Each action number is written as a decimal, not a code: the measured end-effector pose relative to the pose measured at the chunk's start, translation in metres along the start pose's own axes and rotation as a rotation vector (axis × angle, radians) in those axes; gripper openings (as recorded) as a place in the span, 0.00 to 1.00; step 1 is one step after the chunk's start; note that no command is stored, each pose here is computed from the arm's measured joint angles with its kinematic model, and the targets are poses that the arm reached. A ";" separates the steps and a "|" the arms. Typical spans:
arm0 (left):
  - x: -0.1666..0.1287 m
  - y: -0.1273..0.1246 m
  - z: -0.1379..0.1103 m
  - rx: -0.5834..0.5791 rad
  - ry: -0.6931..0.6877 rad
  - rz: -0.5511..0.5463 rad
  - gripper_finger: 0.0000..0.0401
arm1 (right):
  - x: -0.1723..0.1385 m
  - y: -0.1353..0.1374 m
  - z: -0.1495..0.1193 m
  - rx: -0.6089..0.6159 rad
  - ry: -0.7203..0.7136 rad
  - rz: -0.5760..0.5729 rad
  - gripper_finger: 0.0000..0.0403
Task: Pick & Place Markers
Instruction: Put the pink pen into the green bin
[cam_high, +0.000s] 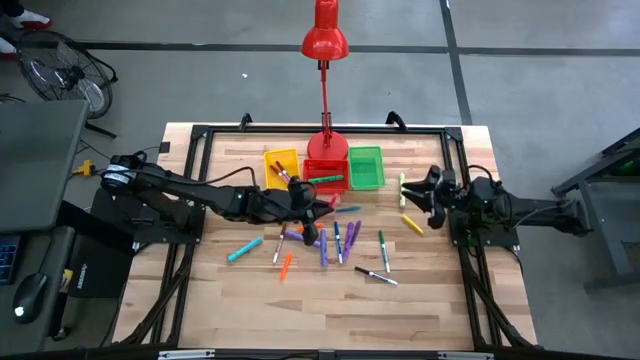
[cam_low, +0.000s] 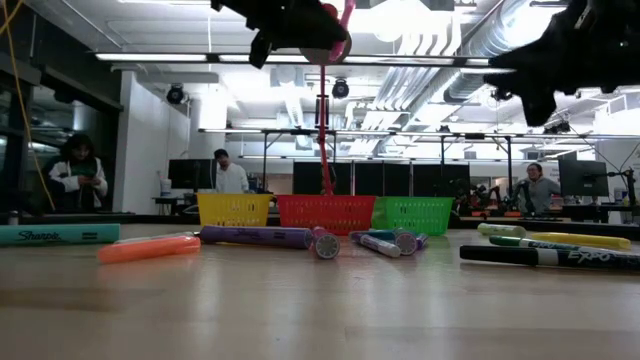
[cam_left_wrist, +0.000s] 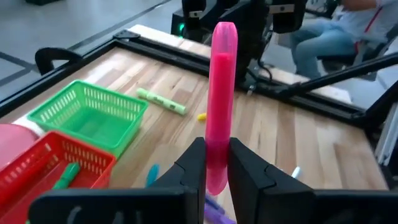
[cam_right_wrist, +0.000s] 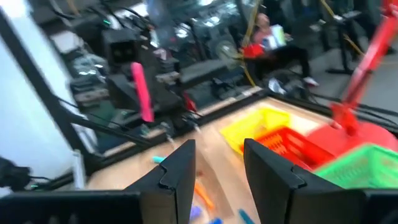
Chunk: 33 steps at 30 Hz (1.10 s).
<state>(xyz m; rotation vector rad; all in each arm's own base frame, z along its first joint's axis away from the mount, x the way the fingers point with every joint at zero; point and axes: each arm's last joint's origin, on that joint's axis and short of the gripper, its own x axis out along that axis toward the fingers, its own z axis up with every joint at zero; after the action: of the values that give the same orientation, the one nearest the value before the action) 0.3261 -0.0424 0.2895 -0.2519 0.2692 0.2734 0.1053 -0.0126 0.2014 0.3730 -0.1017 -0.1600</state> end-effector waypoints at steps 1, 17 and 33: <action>0.000 0.000 0.001 -0.005 -0.012 -0.004 0.10 | 0.001 0.001 0.001 -0.001 -0.008 0.016 0.31; 0.003 0.008 0.006 -0.014 -0.023 -0.012 0.10 | 0.069 0.020 0.023 -0.112 0.078 0.144 0.31; 0.003 0.008 0.006 -0.014 -0.022 -0.013 0.10 | 0.165 0.045 0.054 -0.199 0.169 0.301 0.31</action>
<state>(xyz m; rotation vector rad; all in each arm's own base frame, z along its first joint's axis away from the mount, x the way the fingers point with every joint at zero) 0.3283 -0.0330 0.2922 -0.2640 0.2440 0.2646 0.2662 -0.0186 0.2797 0.1684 0.0256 0.1584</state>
